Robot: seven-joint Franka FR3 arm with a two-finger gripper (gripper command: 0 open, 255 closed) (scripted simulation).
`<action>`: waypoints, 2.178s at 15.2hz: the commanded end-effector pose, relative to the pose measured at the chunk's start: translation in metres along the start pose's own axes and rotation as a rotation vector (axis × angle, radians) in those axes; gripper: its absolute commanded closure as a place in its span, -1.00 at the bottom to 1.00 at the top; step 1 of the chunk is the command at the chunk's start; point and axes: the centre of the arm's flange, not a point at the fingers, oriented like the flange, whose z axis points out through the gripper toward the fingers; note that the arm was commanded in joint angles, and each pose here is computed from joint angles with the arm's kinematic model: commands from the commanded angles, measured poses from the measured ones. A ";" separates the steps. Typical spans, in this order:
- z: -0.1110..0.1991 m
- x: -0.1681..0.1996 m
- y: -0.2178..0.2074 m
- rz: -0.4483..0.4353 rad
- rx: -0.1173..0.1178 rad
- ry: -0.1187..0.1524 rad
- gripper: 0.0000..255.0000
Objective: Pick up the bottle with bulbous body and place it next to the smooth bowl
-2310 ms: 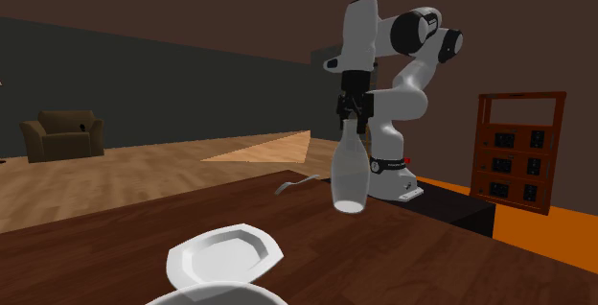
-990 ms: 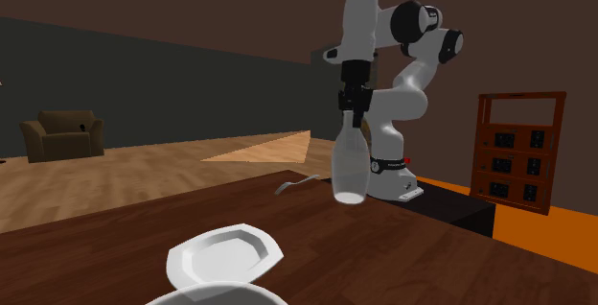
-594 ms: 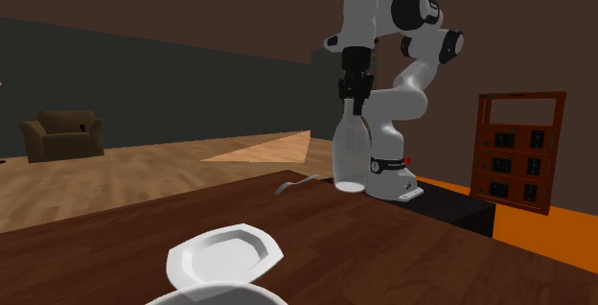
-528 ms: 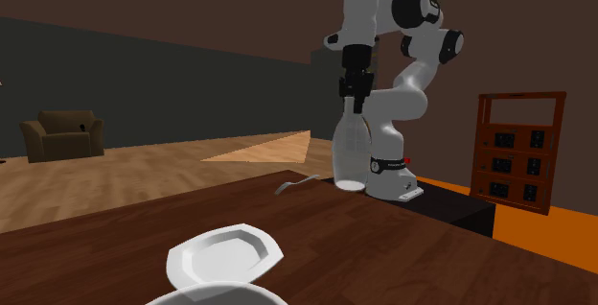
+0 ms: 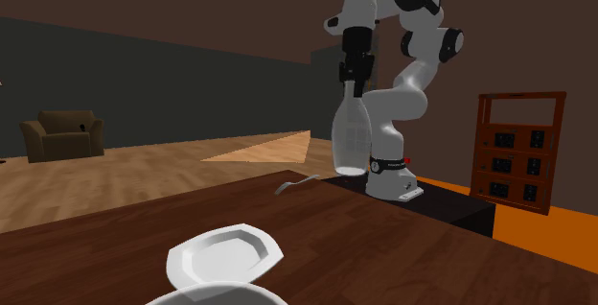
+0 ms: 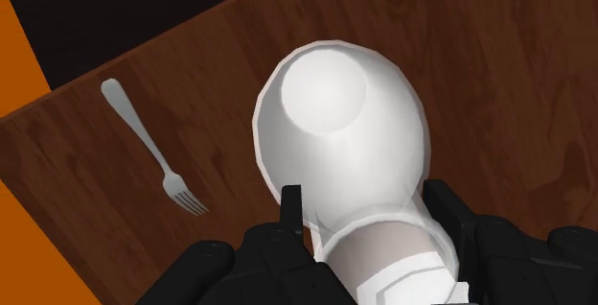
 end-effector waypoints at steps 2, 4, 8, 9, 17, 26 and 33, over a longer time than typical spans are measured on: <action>-0.016 0.001 0.000 0.000 0.000 0.000 1.00; -0.026 0.001 0.000 0.000 0.000 0.000 1.00; -0.047 0.002 0.000 0.000 0.000 0.000 1.00; -0.052 0.003 0.000 0.000 0.000 0.000 1.00; -0.095 0.005 0.001 0.000 0.000 0.000 1.00; -0.142 0.007 0.001 0.000 0.000 0.000 1.00; -0.179 0.010 0.001 0.000 0.000 0.000 1.00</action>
